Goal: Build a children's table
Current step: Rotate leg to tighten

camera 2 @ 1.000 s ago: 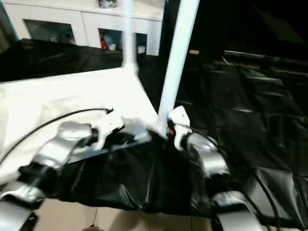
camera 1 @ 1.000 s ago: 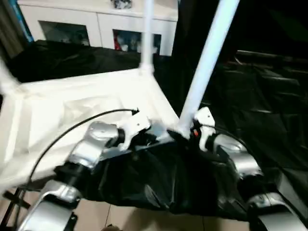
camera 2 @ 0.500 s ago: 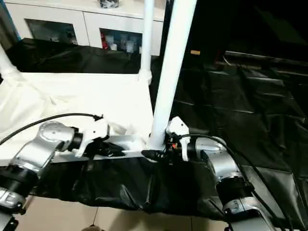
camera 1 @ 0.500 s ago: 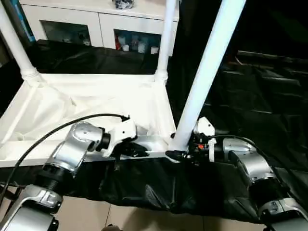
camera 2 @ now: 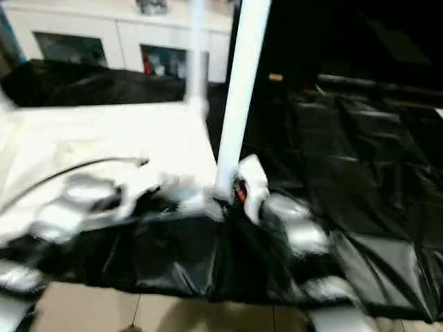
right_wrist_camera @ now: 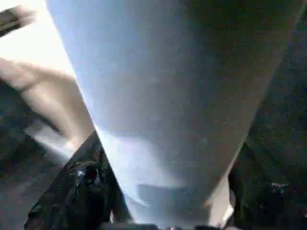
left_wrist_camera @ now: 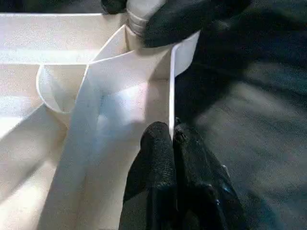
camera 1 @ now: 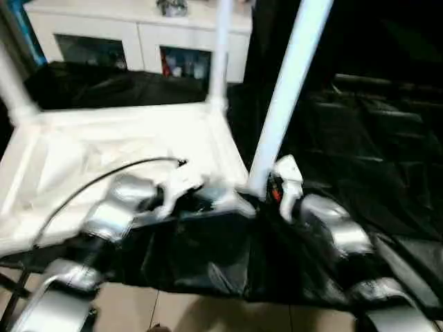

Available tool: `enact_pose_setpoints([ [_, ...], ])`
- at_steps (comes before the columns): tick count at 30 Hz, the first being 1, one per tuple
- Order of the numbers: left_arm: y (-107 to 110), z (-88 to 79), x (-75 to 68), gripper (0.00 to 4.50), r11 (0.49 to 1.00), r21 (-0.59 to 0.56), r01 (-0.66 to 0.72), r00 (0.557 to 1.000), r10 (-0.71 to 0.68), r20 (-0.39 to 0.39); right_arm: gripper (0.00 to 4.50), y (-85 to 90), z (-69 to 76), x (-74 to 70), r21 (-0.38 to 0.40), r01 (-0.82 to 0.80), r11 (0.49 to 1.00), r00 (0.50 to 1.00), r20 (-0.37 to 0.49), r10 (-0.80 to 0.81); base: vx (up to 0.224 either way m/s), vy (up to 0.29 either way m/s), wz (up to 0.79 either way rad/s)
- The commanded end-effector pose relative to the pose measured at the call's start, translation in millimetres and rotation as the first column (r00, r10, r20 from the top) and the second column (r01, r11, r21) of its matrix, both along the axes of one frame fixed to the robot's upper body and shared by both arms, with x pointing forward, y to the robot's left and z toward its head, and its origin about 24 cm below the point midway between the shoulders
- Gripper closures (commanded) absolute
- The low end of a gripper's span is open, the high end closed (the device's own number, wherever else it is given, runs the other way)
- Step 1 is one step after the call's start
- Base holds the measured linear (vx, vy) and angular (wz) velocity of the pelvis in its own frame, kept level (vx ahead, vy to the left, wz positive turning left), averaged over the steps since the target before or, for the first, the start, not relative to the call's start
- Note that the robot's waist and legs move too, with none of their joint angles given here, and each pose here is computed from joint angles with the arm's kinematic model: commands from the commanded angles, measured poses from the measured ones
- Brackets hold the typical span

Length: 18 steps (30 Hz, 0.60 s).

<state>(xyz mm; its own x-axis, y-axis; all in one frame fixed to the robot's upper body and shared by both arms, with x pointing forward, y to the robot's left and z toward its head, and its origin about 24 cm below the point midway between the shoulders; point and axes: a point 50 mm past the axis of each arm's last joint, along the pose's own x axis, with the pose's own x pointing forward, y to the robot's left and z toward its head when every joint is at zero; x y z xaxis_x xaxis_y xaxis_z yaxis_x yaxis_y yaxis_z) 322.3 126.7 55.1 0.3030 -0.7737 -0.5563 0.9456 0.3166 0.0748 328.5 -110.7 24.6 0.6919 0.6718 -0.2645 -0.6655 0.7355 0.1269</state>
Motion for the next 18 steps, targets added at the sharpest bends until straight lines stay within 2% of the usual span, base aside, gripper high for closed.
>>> enact_pose_setpoints([
  [1, -33, -1.6, 4.8, 4.50, 0.999, -0.031, -0.040, 0.999, 0.041, 0.017, 1.81, 18.4, -12.7, 1.0, -0.065, 0.097, 0.993, 0.994, -0.044, -0.100, 0.000, 0.000, 0.00],
  [5, -58, -1.4, 9.3, 4.50, 0.991, -0.074, -0.110, 0.993, 0.112, 0.029, 1.81, 33.1, -13.6, 5.8, -0.075, 0.213, 0.974, 0.975, -0.041, -0.216, 0.000, 0.000, 0.00],
  [8, -67, -2.5, 7.3, 4.50, 0.993, -0.073, -0.092, 0.995, 0.095, 0.041, 1.81, 40.8, -10.1, 6.6, -0.110, 0.197, 0.974, 0.980, 0.027, -0.195, 0.000, 0.000, 0.00],
  [9, -67, -2.3, 7.2, 4.50, 0.994, -0.071, -0.086, 0.995, 0.090, 0.050, 1.48, 41.4, -9.7, 6.5, -0.102, 0.184, 0.978, 0.983, 0.027, -0.182, 0.000, 0.000, 0.00],
  [10, -66, -1.4, 7.5, 4.50, 0.995, -0.067, -0.075, 0.994, 0.080, 0.071, 1.14, 40.2, -8.7, 6.1, -0.061, 0.155, 0.986, 0.988, 0.007, -0.155, 0.000, 0.000, 0.00],
  [13, -59, -1.1, 8.1, 4.50, 0.996, -0.056, -0.068, 0.994, 0.073, 0.076, 1.12, 35.2, -7.5, 6.7, -0.026, 0.133, 0.991, 0.991, 0.000, -0.133, 0.000, 0.000, 0.00],
  [15, -53, -0.8, 8.2, 4.50, 0.997, -0.042, -0.058, 0.995, 0.061, 0.078, 0.72, 30.4, -6.7, 6.4, -0.032, 0.097, 0.995, 0.995, 0.016, -0.097, 0.000, 0.000, 0.00],
  [18, -40, 0.6, 5.9, 4.50, 0.999, -0.034, -0.014, 0.998, 0.016, 0.068, 0.68, 19.6, -4.3, 4.2, -0.043, 0.013, 0.999, 0.999, 0.046, -0.011, 0.000, 0.000, 0.00],
])
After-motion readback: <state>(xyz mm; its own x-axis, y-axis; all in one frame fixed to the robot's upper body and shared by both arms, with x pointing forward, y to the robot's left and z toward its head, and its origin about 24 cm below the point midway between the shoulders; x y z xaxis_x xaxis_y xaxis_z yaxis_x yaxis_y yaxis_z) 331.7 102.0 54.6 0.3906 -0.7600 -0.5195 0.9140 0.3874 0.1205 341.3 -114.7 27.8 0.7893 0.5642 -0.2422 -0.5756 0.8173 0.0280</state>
